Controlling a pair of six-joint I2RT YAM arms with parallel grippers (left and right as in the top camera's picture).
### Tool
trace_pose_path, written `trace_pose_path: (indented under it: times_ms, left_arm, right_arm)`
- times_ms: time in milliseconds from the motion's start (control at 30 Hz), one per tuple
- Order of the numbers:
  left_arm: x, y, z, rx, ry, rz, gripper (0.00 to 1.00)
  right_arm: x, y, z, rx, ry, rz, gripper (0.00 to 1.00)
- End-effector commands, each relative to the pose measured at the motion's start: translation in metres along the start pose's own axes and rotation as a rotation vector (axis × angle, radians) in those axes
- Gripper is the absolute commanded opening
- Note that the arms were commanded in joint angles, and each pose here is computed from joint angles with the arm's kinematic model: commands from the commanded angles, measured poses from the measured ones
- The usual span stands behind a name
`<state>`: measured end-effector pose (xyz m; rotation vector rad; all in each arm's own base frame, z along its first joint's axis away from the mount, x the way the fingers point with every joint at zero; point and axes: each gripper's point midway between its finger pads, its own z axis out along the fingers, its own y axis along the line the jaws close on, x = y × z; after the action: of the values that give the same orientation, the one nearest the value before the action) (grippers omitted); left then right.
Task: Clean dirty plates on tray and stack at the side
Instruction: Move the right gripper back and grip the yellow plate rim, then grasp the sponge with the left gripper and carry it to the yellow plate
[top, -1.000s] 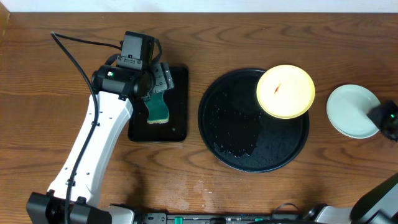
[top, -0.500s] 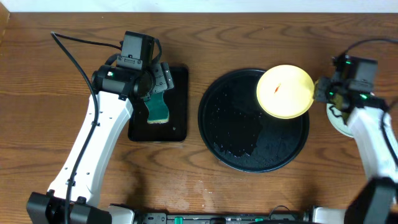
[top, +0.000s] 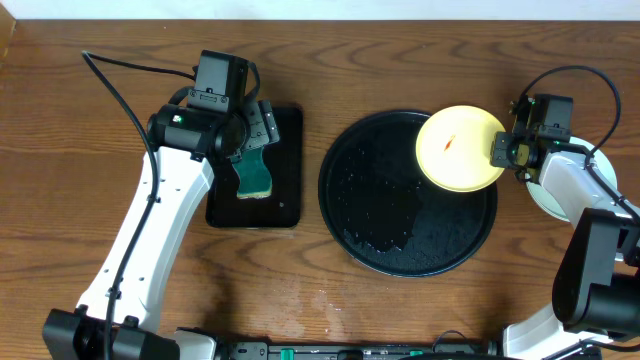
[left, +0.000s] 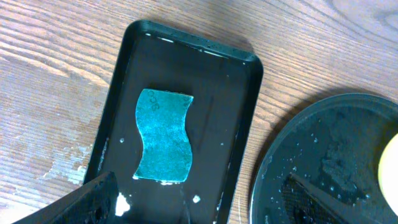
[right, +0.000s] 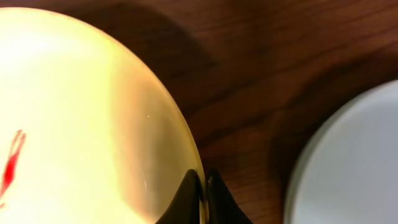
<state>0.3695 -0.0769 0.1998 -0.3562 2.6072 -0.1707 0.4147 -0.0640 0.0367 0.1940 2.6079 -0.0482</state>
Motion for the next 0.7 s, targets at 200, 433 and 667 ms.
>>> trace_pose_path:
  times_ms: [200,433,667]
  left_arm:
    - [-0.004,-0.001,-0.003,0.0,-0.011,0.002,0.85]
    - [-0.004,-0.001,-0.003,0.0,-0.011,0.001,0.85]
    - [-0.004,-0.001,-0.003,0.0,-0.011,0.001,0.85]
  right_arm:
    - [-0.007,0.028,-0.064,-0.111,-0.025,0.063,0.01]
    - [0.041,0.08,-0.092,-0.211,0.158,0.097,0.01]
    - [0.091,0.105,-0.073,-0.138,0.312,-0.019,0.01]
